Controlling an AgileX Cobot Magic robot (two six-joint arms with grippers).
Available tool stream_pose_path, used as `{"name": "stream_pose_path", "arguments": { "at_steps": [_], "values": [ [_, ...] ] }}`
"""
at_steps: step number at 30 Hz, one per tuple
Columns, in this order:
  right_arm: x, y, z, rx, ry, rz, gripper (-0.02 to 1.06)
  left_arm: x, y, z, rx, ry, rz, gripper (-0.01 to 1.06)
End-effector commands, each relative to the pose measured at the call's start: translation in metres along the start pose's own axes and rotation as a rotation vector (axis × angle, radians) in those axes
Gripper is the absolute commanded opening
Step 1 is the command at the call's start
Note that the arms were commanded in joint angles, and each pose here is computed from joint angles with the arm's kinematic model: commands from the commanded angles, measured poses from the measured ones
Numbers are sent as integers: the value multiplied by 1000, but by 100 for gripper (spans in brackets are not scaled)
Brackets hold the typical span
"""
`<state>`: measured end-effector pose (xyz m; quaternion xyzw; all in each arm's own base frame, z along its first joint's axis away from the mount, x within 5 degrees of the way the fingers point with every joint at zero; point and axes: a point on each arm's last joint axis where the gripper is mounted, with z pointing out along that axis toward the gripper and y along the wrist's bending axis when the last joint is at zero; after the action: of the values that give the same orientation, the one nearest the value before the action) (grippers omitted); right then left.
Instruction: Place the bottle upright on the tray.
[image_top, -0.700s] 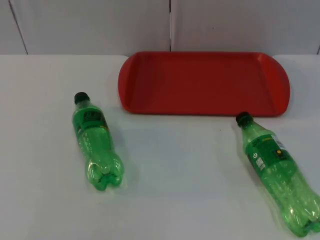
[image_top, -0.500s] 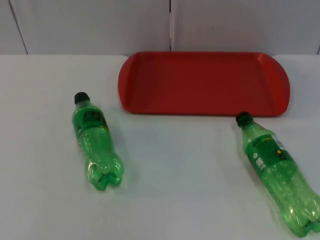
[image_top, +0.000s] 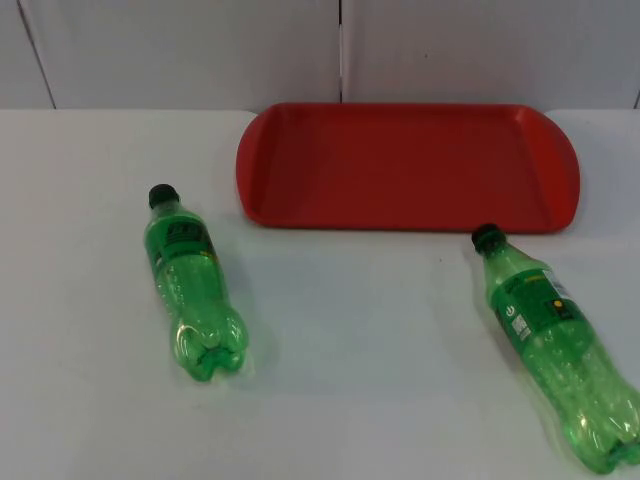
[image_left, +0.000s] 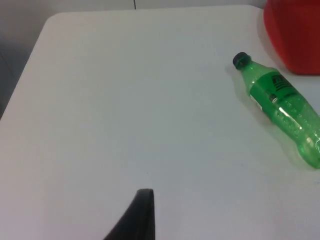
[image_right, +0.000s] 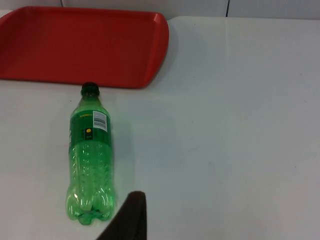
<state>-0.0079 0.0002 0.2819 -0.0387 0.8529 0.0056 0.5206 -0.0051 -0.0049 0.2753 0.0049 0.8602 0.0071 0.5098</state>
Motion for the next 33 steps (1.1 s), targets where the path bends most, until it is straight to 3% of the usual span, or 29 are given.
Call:
{"name": "stream_pose_path", "arguments": {
  "at_steps": [1, 7, 26, 33],
  "values": [
    [1, 0, 1, 5, 0, 7, 105, 0, -1, 1, 9, -11, -11, 104],
    [1, 0, 1, 5, 0, 7, 105, -3, -2, -1, 22, -17, -17, 104],
    [1, 0, 1, 5, 0, 7, 105, -53, 0, 8, 28, 56, -29, 104],
    [1, 0, 1, 5, 0, 7, 105, -69, -1, 14, 50, 66, -77, 104]
  ]
}}
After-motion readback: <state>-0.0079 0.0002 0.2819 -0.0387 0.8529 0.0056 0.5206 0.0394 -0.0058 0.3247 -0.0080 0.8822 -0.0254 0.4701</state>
